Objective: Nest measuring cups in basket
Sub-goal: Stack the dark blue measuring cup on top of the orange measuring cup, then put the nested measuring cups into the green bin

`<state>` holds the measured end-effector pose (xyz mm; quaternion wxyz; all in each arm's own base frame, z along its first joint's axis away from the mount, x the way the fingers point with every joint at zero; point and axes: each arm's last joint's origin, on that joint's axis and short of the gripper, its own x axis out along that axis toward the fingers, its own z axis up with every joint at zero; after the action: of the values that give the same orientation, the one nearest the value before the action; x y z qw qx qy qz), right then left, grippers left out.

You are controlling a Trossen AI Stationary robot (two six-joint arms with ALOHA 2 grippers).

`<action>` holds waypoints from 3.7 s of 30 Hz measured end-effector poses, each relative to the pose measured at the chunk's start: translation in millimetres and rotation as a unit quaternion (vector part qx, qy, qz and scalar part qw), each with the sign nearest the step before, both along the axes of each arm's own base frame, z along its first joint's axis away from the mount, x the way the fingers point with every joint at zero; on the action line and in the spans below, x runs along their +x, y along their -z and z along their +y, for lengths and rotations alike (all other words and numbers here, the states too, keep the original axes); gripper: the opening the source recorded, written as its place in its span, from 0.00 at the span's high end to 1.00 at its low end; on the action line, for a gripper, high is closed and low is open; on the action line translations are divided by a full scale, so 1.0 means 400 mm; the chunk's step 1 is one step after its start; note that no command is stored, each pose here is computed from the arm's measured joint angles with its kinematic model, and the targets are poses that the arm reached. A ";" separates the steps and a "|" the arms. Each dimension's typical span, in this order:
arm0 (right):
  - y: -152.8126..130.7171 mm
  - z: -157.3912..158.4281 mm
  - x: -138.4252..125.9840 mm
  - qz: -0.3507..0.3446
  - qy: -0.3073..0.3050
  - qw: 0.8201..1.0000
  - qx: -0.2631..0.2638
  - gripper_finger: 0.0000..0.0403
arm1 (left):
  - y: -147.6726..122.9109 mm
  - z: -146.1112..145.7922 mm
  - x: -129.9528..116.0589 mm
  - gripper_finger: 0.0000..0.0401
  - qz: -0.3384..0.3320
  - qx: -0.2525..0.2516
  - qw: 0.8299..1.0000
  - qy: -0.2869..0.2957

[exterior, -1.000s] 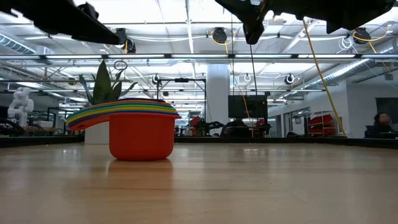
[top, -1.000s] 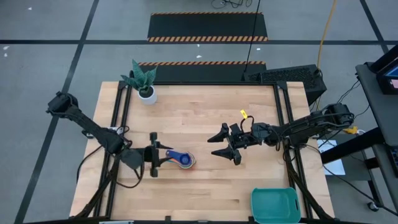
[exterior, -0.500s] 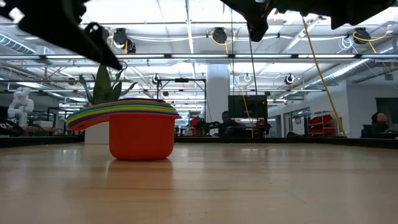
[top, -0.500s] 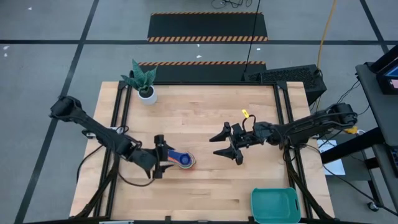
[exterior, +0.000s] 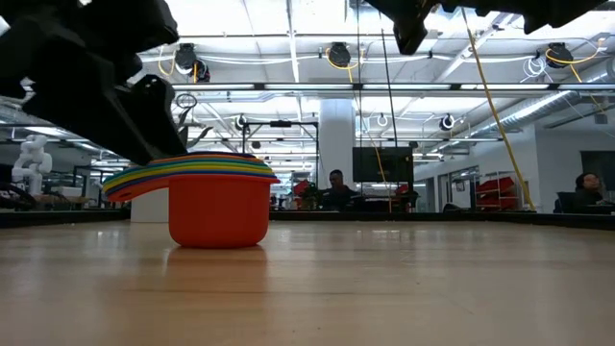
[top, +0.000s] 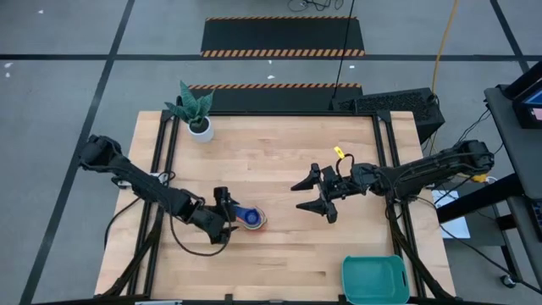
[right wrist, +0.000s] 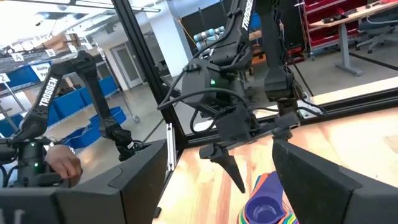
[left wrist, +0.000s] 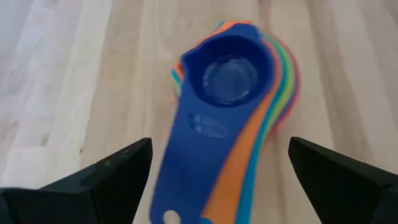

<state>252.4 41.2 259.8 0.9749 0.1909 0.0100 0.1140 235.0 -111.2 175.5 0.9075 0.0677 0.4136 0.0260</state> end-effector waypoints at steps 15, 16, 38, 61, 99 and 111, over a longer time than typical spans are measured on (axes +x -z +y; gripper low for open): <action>0.001 0.000 0.000 0.002 0.000 1.000 -0.003 0.30 | 0.020 0.027 0.023 0.06 0.025 -0.038 0.999 -0.012; 0.001 0.001 0.000 0.002 -0.001 1.000 -0.003 0.30 | 0.025 0.026 0.024 0.06 0.027 -0.037 0.999 -0.012; 0.001 0.016 -0.003 0.001 -0.013 1.000 -0.005 0.30 | 0.035 0.024 0.024 0.50 0.035 -0.048 0.998 -0.032; 0.001 0.016 -0.003 0.000 -0.013 1.000 -0.007 0.30 | 0.042 0.003 0.000 0.20 0.054 -0.049 0.996 -0.053; 0.001 0.016 -0.003 0.000 -0.013 1.000 -0.009 0.30 | 0.056 0.017 -0.009 0.64 0.064 -0.029 0.995 -0.063; 0.005 0.013 -0.002 0.008 0.010 1.000 -0.019 0.30 | 0.055 0.018 -0.007 0.67 0.058 -0.014 0.996 -0.060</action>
<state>251.7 46.3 257.6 0.9793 0.1733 0.0181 0.1028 232.0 -103.8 153.4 0.8796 0.0316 0.4694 0.0709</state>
